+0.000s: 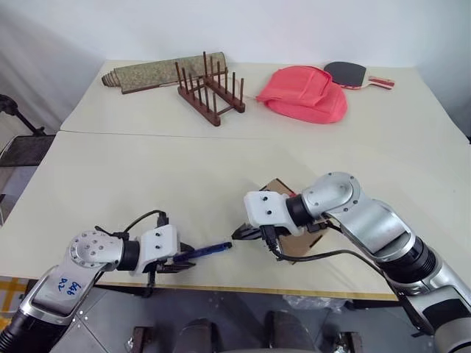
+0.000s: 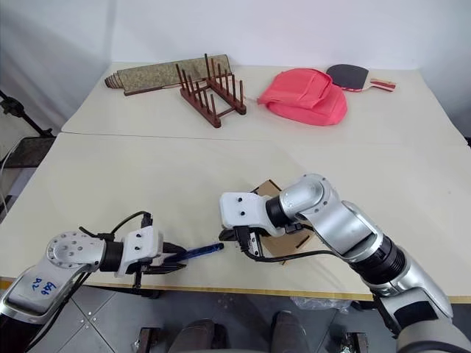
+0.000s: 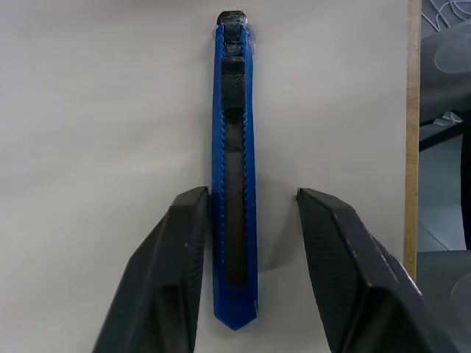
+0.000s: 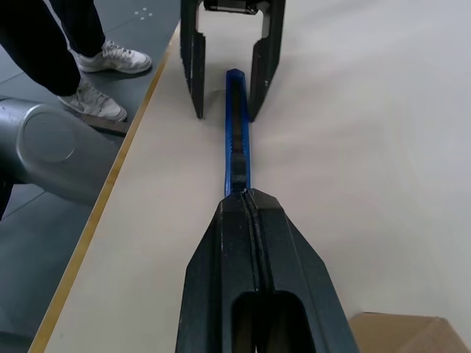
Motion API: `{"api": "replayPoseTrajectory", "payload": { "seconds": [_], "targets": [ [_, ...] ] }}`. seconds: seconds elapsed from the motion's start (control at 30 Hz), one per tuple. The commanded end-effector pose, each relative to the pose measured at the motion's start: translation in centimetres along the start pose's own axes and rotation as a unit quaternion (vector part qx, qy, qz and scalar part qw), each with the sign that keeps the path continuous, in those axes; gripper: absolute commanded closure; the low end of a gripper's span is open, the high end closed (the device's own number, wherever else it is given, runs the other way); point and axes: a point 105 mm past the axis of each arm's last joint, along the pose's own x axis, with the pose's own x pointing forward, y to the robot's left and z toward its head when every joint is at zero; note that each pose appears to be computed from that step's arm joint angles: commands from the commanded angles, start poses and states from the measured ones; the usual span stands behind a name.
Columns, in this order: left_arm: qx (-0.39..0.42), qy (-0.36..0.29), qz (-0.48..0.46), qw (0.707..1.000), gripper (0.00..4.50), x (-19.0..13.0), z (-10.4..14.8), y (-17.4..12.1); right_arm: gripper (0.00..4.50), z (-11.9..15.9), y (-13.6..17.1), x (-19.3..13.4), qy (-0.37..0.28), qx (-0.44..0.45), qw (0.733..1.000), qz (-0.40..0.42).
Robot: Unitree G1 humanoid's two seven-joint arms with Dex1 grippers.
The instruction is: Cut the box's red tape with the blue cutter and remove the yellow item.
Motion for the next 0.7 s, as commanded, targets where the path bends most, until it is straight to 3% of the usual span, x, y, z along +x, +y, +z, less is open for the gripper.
{"api": "replayPoseTrajectory", "payload": {
  "seconds": [0.03, 0.2, 0.7],
  "targets": [
    [-0.069, 0.073, -0.062, 0.993, 3.74, 1.7, -4.6, -3.1, 4.50, 1.1, 0.1, 0.2, 0.008, -0.051, 0.999, -0.006],
    [-0.068, 0.079, -0.068, 0.992, 4.05, 1.6, -4.7, -3.3, 4.50, 1.1, 0.5, 1.3, 0.015, -0.071, 0.997, 0.007],
    [-0.069, 0.091, -0.070, 0.991, 4.05, 1.5, -5.0, -3.6, 4.50, -0.5, 0.2, 3.9, 0.078, -0.141, 0.986, 0.032]
  ]
}}
